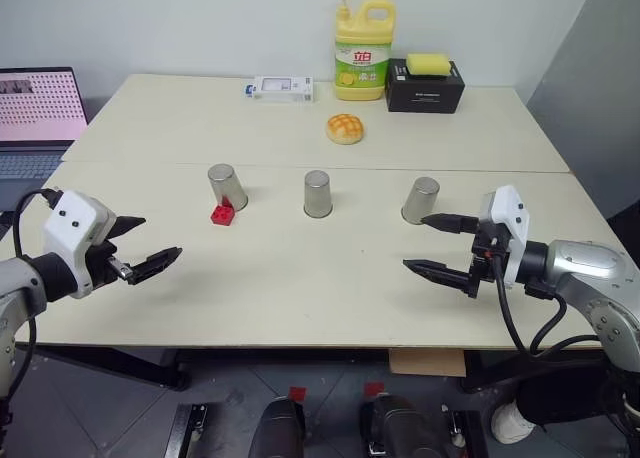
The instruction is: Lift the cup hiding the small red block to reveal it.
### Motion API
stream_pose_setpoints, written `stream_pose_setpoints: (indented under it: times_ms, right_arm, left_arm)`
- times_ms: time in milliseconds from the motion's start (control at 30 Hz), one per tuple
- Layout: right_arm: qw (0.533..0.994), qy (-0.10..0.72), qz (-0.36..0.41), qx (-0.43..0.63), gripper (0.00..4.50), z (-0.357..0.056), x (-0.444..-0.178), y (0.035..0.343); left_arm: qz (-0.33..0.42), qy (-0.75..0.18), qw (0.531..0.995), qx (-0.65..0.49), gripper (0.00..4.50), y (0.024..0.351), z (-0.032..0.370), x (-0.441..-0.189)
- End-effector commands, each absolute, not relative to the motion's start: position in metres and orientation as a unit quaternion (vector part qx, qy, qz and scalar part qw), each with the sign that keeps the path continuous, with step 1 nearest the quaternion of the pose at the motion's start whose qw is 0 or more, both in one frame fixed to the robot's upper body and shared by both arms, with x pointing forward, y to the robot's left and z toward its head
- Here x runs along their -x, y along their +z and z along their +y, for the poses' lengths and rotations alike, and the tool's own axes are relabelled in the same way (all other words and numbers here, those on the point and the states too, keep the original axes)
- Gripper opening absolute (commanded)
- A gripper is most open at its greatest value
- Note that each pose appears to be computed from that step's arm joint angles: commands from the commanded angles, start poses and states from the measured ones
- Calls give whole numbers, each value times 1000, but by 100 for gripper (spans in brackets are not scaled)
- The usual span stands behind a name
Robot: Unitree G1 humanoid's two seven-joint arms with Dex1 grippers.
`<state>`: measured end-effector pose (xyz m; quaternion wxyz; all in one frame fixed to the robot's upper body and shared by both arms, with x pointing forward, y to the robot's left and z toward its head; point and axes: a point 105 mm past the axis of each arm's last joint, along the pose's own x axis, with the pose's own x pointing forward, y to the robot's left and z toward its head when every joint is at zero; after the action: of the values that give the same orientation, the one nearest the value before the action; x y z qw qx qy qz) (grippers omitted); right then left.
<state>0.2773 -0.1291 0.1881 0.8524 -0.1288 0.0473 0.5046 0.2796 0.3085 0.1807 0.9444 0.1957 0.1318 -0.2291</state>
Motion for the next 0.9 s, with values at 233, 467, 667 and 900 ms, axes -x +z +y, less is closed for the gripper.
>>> stream_pose_setpoints:
  times_ms: [233, 467, 667, 900]
  right_arm:
    - [850, 506, 24, 146, 450, -129, -275, 201]
    - [851, 504, 24, 145, 450, -130, -275, 202]
    - [846, 515, 28, 137, 450, -127, -271, 202]
    - [840, 525, 36, 131, 450, -126, -268, 200]
  left_arm:
    - [101, -238, 945, -202, 449, 202, 296, -278]
    - [100, -239, 945, -202, 449, 204, 293, -278]
    - [104, -244, 943, -201, 449, 203, 291, -277]
    - [108, -245, 942, -202, 449, 201, 290, -276]
